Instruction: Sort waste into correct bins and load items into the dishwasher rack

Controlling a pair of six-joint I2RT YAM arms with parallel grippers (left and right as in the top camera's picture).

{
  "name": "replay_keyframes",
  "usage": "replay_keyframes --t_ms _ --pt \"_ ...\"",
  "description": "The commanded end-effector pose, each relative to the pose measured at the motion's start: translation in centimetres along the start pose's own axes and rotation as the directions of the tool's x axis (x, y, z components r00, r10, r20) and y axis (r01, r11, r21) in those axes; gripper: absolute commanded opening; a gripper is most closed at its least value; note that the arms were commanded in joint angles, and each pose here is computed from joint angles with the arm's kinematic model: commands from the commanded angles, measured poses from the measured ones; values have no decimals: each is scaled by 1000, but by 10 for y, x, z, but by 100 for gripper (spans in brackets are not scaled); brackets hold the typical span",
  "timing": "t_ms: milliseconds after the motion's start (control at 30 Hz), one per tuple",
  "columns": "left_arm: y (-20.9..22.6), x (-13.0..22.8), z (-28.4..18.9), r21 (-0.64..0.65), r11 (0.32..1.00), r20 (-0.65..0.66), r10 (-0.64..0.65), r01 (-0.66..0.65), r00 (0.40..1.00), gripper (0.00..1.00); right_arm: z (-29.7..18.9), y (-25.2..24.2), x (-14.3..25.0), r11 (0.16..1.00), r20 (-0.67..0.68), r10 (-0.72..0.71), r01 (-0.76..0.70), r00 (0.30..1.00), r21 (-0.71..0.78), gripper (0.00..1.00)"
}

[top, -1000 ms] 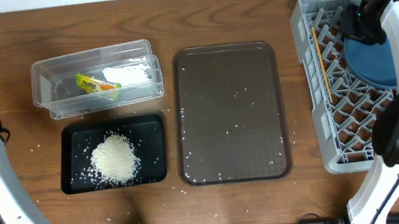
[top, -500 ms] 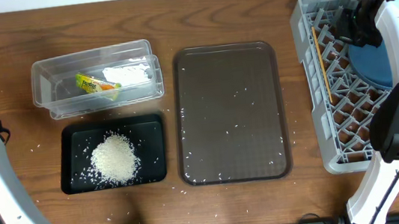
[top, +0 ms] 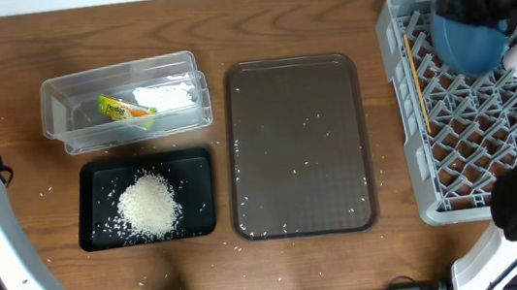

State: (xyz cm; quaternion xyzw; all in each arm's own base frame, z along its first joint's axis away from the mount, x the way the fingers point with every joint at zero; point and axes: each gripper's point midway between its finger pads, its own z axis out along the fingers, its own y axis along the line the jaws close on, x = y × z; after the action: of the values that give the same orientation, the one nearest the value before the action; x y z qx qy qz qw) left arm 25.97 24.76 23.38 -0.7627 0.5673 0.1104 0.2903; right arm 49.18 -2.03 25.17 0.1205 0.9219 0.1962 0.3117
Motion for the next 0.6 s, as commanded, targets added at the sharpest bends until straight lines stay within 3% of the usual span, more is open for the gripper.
replay_keyframes --t_ms 0,367,567 --pt "2 -2 2 -13 1000 8 10 -10 1000 95 -15 44 -7 969 31 -90 94 995 -227 1" --pt "2 -2 2 -13 1000 8 10 -10 1000 95 8 64 -1 894 -3 -120 107 993 -436 1" --pt "2 -2 2 -13 1000 8 10 -10 1000 95 17 74 1 765 -28 -118 73 993 -640 1"
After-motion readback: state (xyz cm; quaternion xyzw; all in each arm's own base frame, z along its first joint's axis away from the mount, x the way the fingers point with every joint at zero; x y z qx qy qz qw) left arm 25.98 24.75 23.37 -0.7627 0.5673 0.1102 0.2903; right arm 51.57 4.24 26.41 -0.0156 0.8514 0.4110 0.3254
